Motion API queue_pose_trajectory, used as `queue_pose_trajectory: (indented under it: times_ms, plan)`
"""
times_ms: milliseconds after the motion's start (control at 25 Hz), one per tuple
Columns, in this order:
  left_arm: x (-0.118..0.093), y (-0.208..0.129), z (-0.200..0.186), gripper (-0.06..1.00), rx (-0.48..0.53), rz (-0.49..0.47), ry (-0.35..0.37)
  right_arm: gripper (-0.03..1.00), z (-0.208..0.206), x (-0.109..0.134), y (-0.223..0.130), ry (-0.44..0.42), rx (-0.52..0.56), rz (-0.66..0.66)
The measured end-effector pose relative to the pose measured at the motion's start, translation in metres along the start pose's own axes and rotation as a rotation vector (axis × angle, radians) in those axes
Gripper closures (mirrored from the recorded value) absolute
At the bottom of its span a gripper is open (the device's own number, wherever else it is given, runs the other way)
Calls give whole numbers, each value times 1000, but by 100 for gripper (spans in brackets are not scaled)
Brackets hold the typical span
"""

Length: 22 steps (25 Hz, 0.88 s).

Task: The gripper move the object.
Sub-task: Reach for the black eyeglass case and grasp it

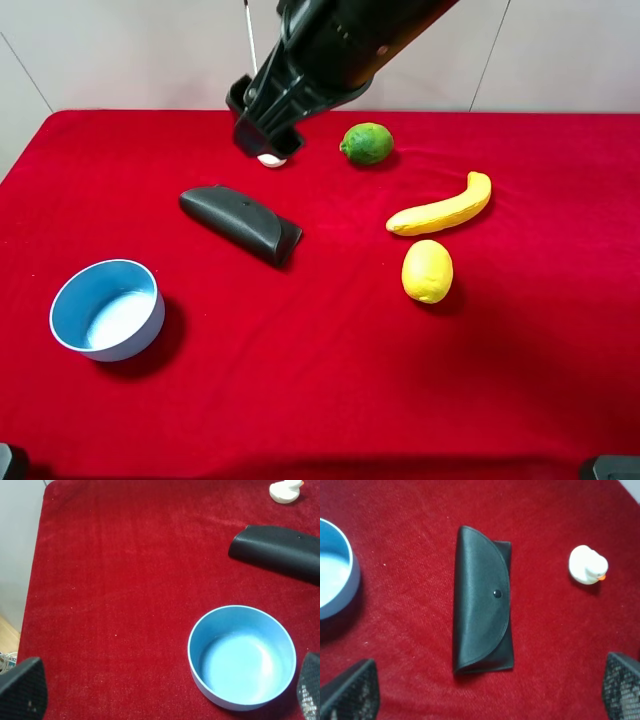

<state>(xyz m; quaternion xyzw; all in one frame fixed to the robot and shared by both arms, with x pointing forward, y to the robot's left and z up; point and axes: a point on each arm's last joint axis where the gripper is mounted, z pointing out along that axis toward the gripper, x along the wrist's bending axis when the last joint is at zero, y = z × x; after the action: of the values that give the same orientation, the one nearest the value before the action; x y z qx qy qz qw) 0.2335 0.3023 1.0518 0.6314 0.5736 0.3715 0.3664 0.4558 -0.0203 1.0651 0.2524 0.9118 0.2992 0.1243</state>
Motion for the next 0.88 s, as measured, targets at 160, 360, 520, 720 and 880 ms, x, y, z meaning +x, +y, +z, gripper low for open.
queue_pose_trajectory:
  times_ms: [160,360,520,720,880]
  plan:
    - [0,0,0,-5,0,0,0,27,27,0,-1,1,10,0]
    - [0,0,0,-5,0,0,0,27,58,1,-5,2,18,0]
    - [0,0,0,-5,0,0,0,27,77,2,-9,8,24,10]
    - [0,0,0,-5,0,0,0,27,98,2,-13,11,27,18]
    - [0,0,0,-5,0,0,0,27,113,3,-18,15,34,26]
